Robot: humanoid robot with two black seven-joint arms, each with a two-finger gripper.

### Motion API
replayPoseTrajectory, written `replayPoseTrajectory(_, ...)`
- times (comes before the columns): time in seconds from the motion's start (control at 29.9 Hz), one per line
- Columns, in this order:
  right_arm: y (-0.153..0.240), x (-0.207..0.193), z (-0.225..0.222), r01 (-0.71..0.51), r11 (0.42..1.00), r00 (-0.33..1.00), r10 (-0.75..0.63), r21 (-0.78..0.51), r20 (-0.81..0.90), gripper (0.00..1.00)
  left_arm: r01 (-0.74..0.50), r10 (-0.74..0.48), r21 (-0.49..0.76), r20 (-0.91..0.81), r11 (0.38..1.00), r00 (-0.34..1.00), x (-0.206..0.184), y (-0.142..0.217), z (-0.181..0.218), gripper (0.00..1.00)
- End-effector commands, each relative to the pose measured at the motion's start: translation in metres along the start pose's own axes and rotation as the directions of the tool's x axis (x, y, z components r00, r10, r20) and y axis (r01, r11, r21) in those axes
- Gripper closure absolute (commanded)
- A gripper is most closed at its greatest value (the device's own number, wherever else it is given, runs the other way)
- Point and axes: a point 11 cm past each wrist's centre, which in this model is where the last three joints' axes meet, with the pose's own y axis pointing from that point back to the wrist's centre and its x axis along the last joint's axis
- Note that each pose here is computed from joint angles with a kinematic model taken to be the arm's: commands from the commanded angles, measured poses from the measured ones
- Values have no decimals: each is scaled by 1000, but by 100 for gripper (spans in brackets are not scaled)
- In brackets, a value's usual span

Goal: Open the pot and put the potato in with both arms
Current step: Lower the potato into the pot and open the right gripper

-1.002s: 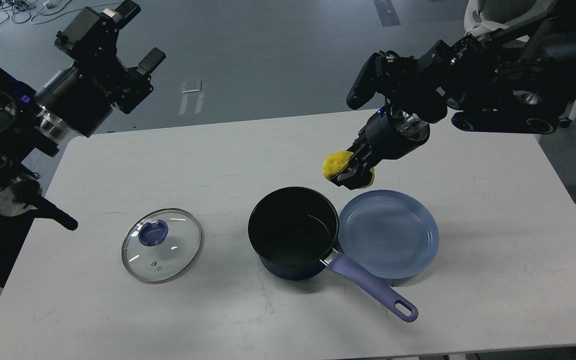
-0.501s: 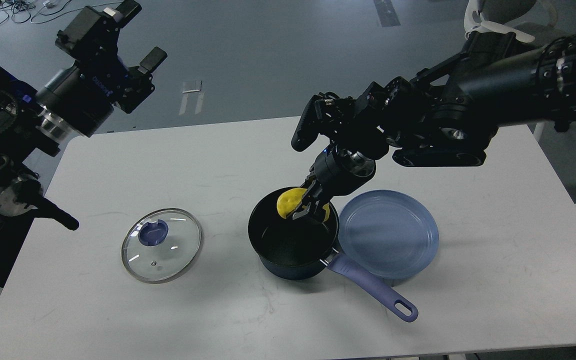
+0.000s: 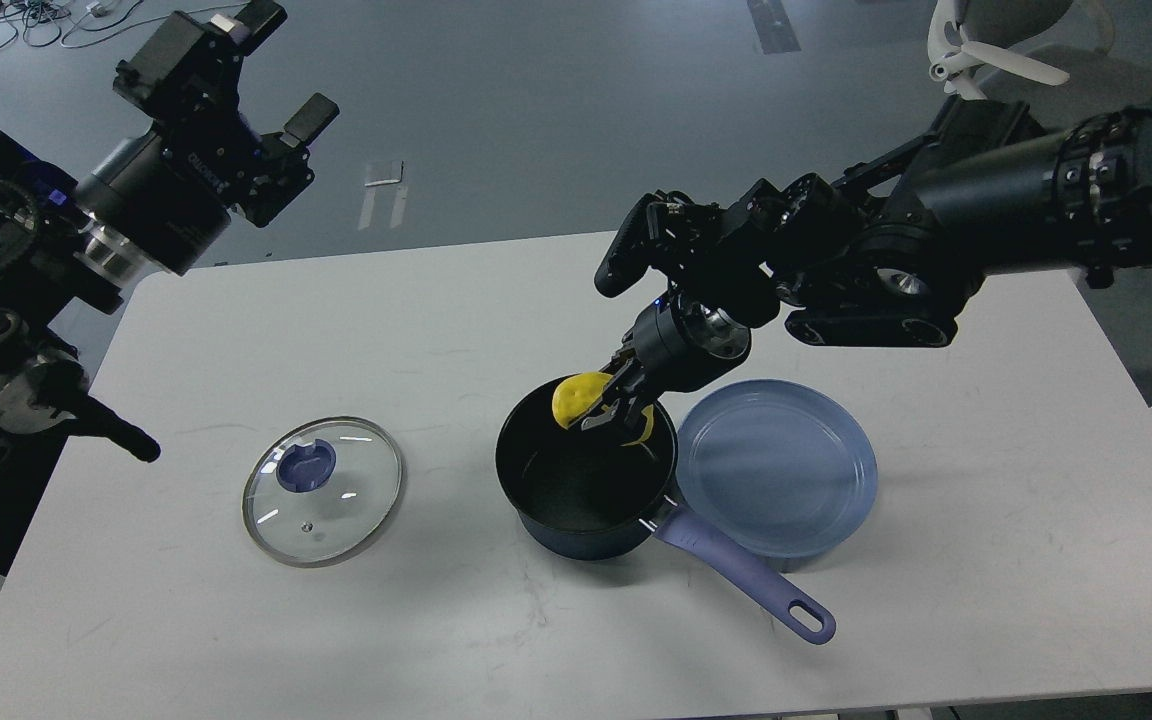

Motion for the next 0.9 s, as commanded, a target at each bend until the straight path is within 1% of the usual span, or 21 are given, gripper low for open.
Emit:
replayPoseTrajectory(0.0,-1,-3,2,-4,1000,1000,4,0,27,68,0,0,0,0,1000,1000,0,0,0,2)
replayPoseTrajectory(0.4,-9,-15,-2,7,1000,998,-8,22,59,68,-5,5,6,-4,1000,1000,0,0,-1,2)
replayPoseTrajectory(0.47,-12,-20,-2,10,1000,998,-12,28,68,66,-5,5,6,-4,1000,1000,0,0,-1,2)
replayPoseTrajectory(0.53,-13,-22,-3,11,999,997,-13,31,72,62,-2,2,5,-7,1000,1000,-1,0,-1,2)
replayPoseTrajectory(0.57,-13,-22,-3,11,999,997,-13,31,72,62,-2,2,5,-7,1000,1000,-1,0,-1,2)
replayPoseTrajectory(0.63,-14,-22,-2,5,1000,997,-7,30,74,51,-2,2,3,-7,1000,1000,-1,0,0,2)
replayPoseTrajectory(0.74,-14,-20,-2,-20,999,995,16,33,96,42,-4,4,6,-9,1000,1000,-1,1,-2,2)
replayPoseTrajectory(0.77,-14,-20,-2,-20,999,995,17,33,96,42,-4,4,6,-9,1000,1000,-1,1,-2,2)
replayPoseTrajectory(0.87,-14,-20,-2,-26,999,995,22,32,102,33,-5,5,8,-8,1000,1000,-1,2,-2,2)
